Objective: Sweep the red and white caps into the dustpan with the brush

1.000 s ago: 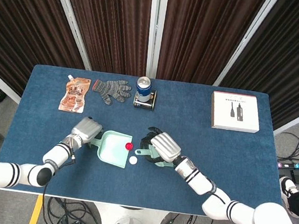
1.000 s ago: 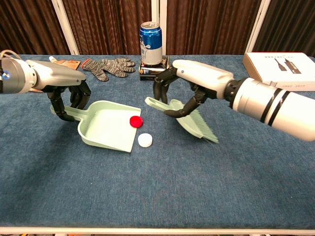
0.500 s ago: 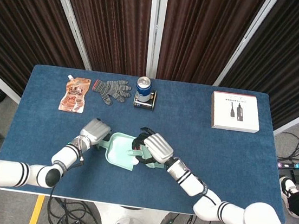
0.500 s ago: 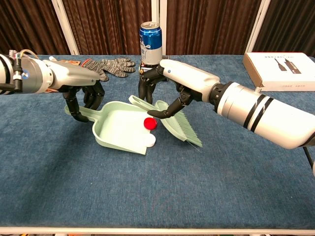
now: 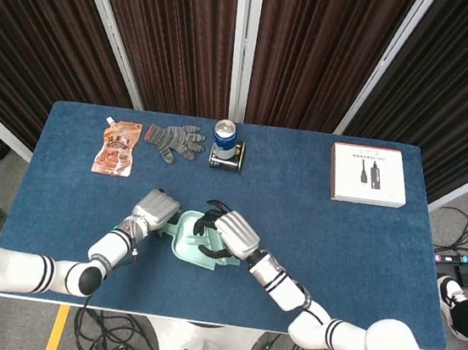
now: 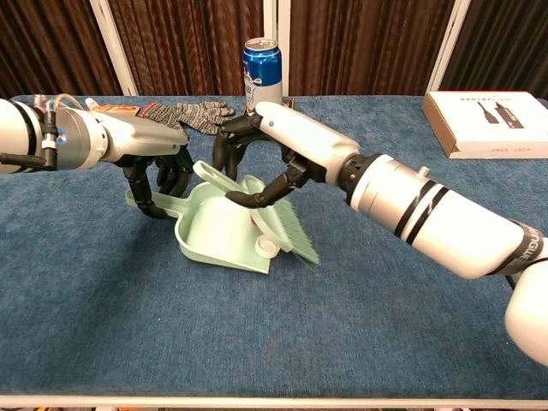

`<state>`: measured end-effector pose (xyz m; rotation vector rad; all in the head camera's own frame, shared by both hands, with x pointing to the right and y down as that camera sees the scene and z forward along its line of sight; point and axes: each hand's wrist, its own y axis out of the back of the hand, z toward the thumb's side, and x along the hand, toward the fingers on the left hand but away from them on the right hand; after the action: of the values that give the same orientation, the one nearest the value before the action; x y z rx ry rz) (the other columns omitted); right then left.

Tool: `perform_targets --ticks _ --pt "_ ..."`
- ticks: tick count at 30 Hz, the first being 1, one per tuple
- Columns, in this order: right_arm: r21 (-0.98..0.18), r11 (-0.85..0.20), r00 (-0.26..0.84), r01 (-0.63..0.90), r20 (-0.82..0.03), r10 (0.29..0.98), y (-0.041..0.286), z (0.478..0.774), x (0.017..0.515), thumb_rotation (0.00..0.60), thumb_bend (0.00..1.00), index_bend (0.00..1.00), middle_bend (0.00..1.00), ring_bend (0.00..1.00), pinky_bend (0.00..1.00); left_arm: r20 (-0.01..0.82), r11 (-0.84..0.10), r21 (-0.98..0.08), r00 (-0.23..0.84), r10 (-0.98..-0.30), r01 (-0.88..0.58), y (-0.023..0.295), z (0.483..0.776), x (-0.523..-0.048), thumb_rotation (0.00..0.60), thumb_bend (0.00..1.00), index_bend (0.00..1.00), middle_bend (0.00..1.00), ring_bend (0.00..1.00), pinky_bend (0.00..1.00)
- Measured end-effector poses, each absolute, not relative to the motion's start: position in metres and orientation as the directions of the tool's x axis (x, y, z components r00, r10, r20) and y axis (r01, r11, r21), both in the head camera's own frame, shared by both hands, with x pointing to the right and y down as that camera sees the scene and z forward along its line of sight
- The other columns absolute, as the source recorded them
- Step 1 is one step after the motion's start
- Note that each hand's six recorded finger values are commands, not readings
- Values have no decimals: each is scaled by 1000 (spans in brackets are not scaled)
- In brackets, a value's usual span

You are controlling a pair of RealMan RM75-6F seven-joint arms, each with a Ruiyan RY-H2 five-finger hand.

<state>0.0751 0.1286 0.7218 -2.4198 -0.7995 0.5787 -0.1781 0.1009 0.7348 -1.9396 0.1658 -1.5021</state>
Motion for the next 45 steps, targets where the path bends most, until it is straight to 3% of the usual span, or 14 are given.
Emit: perform_targets --ticks 23,30,36,45 --pt "-517 -624 682 586 -102 725 129 707 53 600 573 825 696 370 128 818 -783 -560 332 -470 271 98 733 -166 600 336 565 546 399 243" --pt "-583 -605 694 543 -94 714 121 699 81 600 574 825 696 366 128 811 -779 -568 338 -477 265 99 733 -167 600 332 377 441 390 244" --pt "-687 -582 696 434 -155 701 110 694 130 600 576 823 696 356 121 808 -775 -574 340 -482 265 100 732 -169 600 311 259 365 353 244" --pt "-809 -583 660 79 -395 638 105 702 211 600 532 732 640 280 77 765 -737 -631 348 -542 241 93 717 -177 600 289 222 324 300 244"
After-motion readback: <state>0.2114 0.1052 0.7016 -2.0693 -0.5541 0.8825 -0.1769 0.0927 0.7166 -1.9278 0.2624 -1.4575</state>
